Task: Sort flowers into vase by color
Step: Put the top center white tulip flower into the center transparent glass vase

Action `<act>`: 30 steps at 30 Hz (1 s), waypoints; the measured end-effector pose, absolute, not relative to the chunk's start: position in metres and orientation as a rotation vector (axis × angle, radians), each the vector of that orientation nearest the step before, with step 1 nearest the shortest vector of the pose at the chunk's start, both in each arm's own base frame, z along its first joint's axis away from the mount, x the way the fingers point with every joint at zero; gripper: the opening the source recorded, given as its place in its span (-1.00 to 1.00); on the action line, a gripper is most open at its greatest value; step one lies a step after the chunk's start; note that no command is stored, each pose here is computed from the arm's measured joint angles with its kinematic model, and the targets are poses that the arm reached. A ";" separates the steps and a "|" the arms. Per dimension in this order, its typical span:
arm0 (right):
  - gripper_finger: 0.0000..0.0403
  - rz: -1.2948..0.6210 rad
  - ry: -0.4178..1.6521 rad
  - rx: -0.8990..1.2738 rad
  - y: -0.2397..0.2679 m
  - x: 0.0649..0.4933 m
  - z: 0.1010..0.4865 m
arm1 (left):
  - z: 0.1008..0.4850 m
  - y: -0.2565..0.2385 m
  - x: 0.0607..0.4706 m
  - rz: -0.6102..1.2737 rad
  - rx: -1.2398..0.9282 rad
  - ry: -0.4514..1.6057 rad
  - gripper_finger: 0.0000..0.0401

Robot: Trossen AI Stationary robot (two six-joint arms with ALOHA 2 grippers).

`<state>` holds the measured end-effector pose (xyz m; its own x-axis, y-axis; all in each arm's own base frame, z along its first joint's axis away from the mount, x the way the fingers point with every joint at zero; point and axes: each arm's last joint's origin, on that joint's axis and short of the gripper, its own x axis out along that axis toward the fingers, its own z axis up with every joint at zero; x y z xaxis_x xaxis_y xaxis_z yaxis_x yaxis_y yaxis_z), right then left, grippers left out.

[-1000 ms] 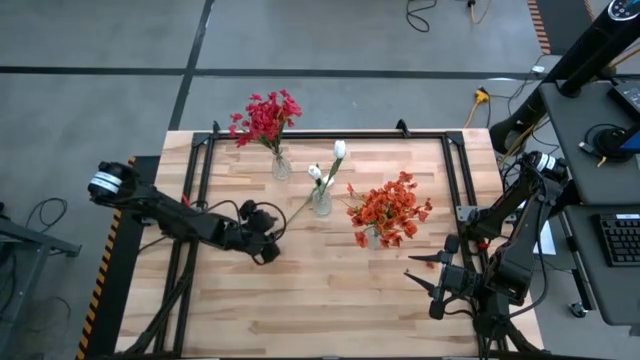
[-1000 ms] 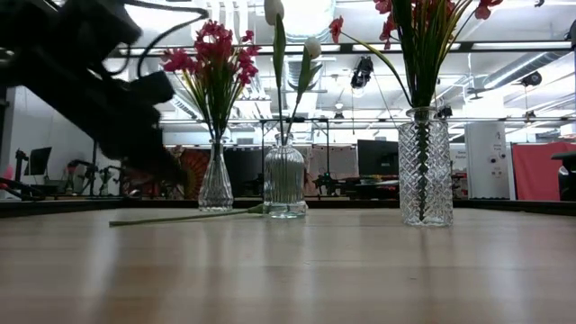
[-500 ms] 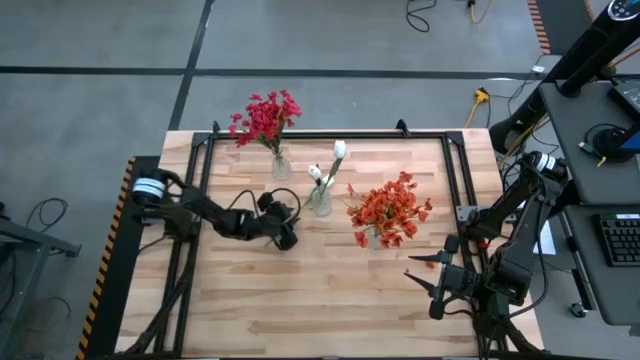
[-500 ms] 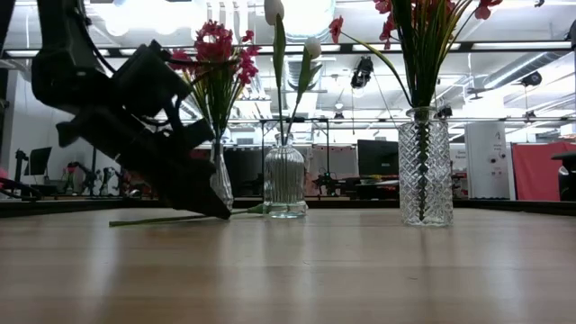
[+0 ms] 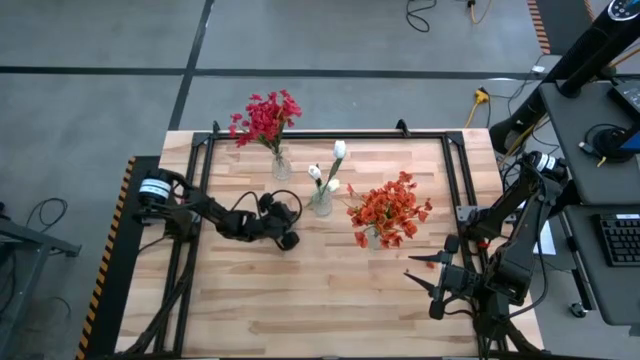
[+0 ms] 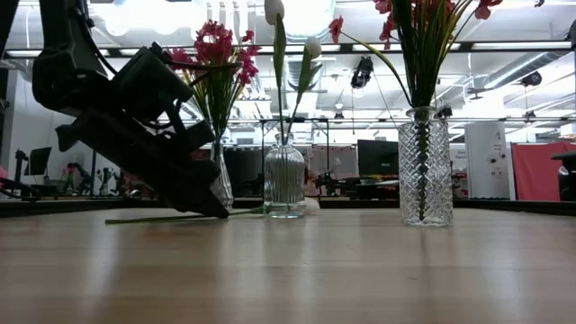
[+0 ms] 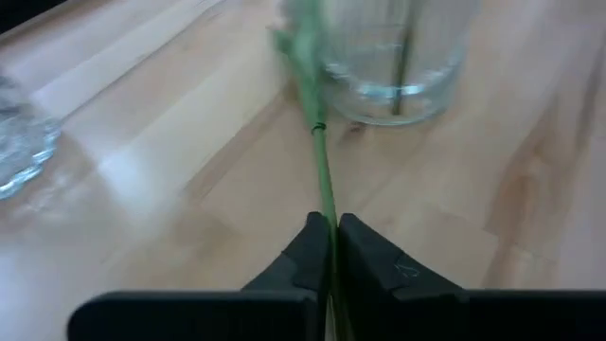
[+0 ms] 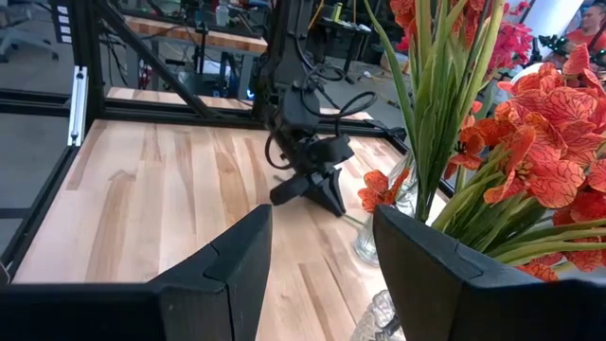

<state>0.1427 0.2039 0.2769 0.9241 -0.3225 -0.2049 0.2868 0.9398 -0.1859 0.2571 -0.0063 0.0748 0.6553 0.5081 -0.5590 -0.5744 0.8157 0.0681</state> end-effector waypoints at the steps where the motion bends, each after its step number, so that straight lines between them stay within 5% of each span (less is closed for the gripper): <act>1: -0.12 -0.314 0.236 -0.154 0.204 0.143 0.277 | 0.075 -0.006 0.257 0.639 -0.127 0.590 -0.96; 14: -0.12 -0.313 0.232 -0.145 0.204 0.143 0.277 | 0.098 -0.004 0.250 0.728 -0.118 0.532 -1.00; 30: -0.12 -0.313 0.229 -0.138 0.205 0.143 0.278 | 0.172 -0.006 0.213 0.826 -0.094 0.476 -1.00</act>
<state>0.1432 0.2048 0.2778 0.9259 -0.3195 -0.2017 0.2882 0.9424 -0.1696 0.2132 -0.0064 0.1723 0.5789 0.6848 -0.4427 -0.7262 0.6799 0.1021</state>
